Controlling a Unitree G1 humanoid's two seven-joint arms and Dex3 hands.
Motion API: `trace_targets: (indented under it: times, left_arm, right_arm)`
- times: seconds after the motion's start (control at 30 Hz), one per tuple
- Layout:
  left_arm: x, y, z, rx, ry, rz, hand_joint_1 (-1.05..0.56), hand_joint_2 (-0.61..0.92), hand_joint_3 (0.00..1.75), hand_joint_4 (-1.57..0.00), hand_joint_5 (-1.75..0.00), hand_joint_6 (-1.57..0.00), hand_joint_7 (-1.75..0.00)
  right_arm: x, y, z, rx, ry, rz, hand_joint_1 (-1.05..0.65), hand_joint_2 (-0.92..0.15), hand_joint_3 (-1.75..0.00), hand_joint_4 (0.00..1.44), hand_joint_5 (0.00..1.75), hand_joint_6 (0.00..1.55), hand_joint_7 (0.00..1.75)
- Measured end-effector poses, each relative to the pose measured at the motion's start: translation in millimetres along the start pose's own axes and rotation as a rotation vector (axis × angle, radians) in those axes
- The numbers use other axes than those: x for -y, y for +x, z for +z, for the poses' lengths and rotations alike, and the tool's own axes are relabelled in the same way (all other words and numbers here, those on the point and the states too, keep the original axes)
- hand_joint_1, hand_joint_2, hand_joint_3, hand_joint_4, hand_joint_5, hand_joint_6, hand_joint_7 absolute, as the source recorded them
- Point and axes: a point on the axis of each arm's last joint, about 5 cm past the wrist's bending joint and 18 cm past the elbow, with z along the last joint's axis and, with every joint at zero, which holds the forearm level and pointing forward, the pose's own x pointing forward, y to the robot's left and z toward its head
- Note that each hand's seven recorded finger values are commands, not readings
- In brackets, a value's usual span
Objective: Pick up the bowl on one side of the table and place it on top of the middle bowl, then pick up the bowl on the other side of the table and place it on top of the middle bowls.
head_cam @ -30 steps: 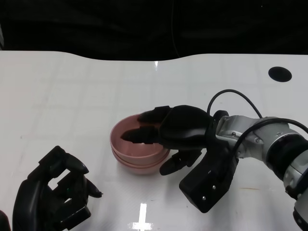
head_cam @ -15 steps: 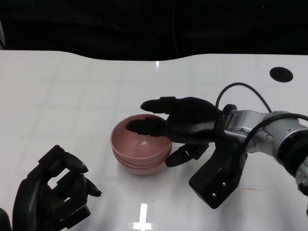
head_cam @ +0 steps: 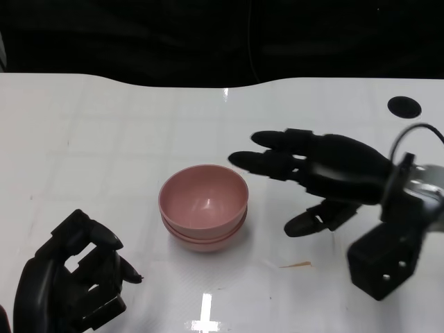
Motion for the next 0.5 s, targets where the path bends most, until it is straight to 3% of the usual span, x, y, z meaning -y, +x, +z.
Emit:
trace_targets:
  times: [0.2, 0.37, 0.5]
  left_arm:
    - [-1.4, -0.1, 1.0, 0.011, 0.002, 0.003, 0.06, 0.69, 1.27, -0.73, -1.75, -0.57, -1.75]
    - [-3.1, -0.5, 2.1, 0.015, 0.012, -0.001, 0.06, 0.67, 1.29, -0.74, -1.75, -0.58, -1.75]
    - [-4.1, -0.5, 3.0, 0.017, 0.019, -0.008, 0.05, 0.67, 1.29, -0.74, -1.75, -0.58, -1.75]
  right_arm:
    - [-15.9, -40.2, 5.7, -0.093, 0.262, -0.282, -0.53, -0.92, -0.2, 0.26, 0.07, 0.28, 0.03]
    - [-30.1, -63.7, 18.7, -0.181, 0.564, -0.477, -0.42, -0.92, -0.15, 0.61, 0.12, 0.57, 0.07]
    - [-37.6, -71.3, 32.8, -0.217, 0.813, -0.558, -0.39, -0.92, -0.14, 0.83, 0.17, 0.72, 0.08]
